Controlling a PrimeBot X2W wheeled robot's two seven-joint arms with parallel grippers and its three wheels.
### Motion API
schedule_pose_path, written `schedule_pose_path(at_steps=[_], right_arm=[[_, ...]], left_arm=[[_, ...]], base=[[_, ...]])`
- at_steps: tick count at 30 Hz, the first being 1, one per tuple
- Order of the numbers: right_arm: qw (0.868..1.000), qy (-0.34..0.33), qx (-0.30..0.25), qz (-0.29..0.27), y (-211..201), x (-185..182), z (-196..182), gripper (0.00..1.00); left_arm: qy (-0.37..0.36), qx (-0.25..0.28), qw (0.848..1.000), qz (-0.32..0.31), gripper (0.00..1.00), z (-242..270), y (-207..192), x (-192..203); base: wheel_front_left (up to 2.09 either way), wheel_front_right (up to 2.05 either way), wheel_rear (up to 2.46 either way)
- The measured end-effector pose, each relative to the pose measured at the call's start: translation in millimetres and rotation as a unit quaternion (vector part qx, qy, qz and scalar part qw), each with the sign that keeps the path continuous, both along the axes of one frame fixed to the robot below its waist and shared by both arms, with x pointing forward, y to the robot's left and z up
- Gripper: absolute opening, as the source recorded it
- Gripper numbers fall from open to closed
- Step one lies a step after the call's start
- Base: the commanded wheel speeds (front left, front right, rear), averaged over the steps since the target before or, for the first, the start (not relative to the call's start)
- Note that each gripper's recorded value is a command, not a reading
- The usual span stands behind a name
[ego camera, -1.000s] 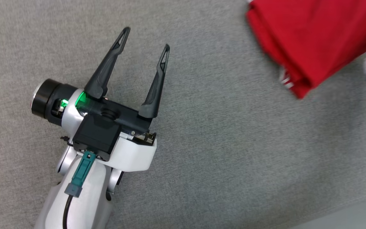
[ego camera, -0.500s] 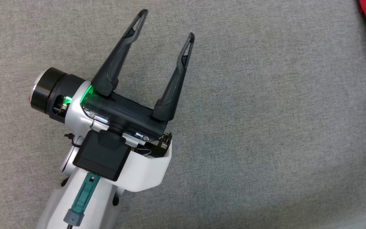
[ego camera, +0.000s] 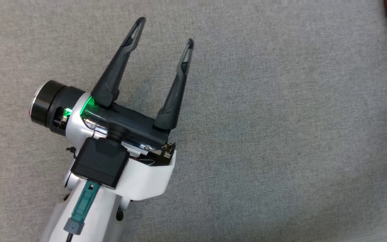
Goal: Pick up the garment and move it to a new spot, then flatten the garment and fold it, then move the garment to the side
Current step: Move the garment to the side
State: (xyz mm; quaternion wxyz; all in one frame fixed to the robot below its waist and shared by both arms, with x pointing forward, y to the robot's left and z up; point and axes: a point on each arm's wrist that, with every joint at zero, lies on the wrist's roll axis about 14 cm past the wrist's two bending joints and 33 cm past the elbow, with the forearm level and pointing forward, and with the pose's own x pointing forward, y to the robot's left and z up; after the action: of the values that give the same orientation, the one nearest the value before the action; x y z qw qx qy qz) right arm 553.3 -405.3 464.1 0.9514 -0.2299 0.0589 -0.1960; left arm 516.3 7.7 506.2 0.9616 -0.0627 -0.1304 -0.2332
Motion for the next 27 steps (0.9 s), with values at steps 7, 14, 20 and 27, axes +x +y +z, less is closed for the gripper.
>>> schedule_pose_path(at_steps=[7, 14, 20, 27], right_arm=[[0.993, -0.015, 0.087, 0.075, 79, 1, -8, 1.00], [0.976, -0.031, 0.156, 0.152, 146, -9, 3, 1.00], [0.956, -0.042, 0.203, 0.210, 199, -31, 16, 1.00], [0.936, -0.046, 0.223, 0.266, 246, -60, 31, 1.00]], left_arm=[[0.019, -0.030, 0.999, 0.042, 1.00, 11, 24, -11], [0.063, -0.021, 0.993, 0.095, 1.00, -1, 55, -32], [0.066, -0.034, 0.986, 0.149, 1.00, 15, 89, -54], [0.061, -0.028, 0.979, 0.191, 1.00, 27, 120, -82]], base=[[0.00, 0.00, 0.00], [0.00, 0.00, 0.00], [0.00, 0.00, 0.00], [0.00, 0.00, 0.00]])
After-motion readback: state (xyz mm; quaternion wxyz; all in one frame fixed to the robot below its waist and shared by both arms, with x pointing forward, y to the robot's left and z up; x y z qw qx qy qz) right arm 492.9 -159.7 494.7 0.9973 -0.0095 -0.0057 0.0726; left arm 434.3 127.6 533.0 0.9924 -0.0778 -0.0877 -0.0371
